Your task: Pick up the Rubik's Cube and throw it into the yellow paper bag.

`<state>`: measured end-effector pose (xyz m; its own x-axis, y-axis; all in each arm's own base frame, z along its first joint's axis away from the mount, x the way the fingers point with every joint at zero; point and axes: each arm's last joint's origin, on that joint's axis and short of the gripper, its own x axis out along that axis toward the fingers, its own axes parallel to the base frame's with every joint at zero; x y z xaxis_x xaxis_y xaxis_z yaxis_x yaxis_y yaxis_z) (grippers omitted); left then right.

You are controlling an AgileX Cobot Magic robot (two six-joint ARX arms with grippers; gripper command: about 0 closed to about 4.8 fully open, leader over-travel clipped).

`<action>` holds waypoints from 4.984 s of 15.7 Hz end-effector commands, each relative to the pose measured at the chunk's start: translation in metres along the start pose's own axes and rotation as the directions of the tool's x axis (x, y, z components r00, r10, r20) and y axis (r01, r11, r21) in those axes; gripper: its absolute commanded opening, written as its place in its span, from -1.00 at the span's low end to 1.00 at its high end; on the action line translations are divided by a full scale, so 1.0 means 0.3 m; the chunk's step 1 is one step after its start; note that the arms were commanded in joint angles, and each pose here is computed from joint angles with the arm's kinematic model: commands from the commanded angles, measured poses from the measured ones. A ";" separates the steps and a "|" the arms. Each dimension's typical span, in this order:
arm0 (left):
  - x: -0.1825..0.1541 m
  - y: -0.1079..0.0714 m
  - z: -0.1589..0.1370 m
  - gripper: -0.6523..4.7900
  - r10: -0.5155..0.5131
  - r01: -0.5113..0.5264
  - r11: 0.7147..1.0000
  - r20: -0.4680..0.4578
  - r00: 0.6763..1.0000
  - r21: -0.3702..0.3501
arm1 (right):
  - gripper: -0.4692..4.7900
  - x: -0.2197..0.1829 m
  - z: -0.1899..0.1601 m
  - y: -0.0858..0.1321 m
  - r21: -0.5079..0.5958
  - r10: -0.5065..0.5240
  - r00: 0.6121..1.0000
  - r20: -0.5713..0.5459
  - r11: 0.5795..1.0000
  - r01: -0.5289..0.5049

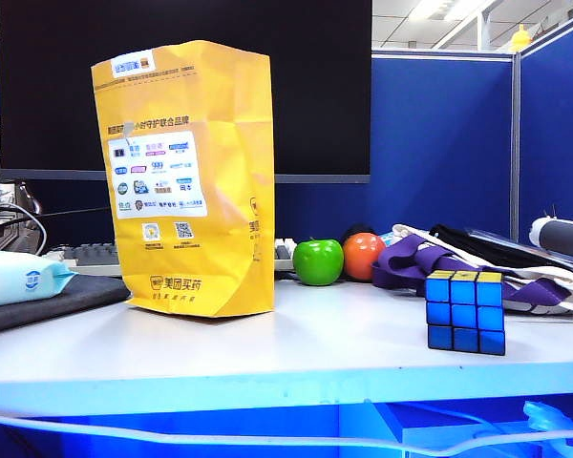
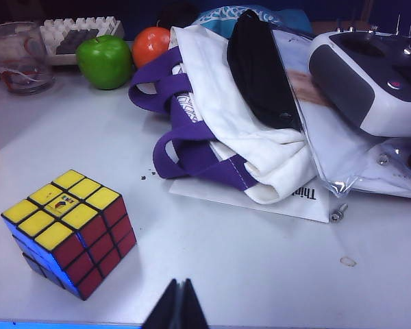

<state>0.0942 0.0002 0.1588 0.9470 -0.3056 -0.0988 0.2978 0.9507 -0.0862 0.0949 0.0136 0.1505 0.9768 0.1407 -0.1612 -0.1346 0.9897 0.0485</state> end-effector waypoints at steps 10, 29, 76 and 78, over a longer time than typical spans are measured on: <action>-0.034 -0.035 0.141 -0.72 -0.169 0.186 0.981 0.226 0.959 -0.057 | -0.84 0.002 0.024 0.002 0.145 0.008 0.995 0.097 0.989 -0.022; 0.260 -0.193 0.455 -0.19 -0.391 0.432 0.879 -0.212 0.896 0.203 | -0.83 0.019 0.070 0.014 0.292 0.114 0.982 0.151 0.944 -0.154; 0.274 -0.290 0.425 0.92 -0.648 0.690 0.717 -0.270 0.712 0.101 | -0.36 0.716 0.320 0.201 0.086 0.091 0.319 -0.943 0.996 -0.030; 0.274 -0.290 0.425 0.92 -0.647 0.690 0.717 -0.270 0.713 0.101 | -0.40 0.717 0.320 0.201 0.086 0.091 0.322 -0.942 0.996 -0.030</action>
<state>0.1616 -0.1008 0.2814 0.4496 -0.8415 -0.2994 0.8757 0.4814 -0.0381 0.3124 0.1010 0.2124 0.1399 0.1580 -0.9775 -0.1486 0.9794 0.1371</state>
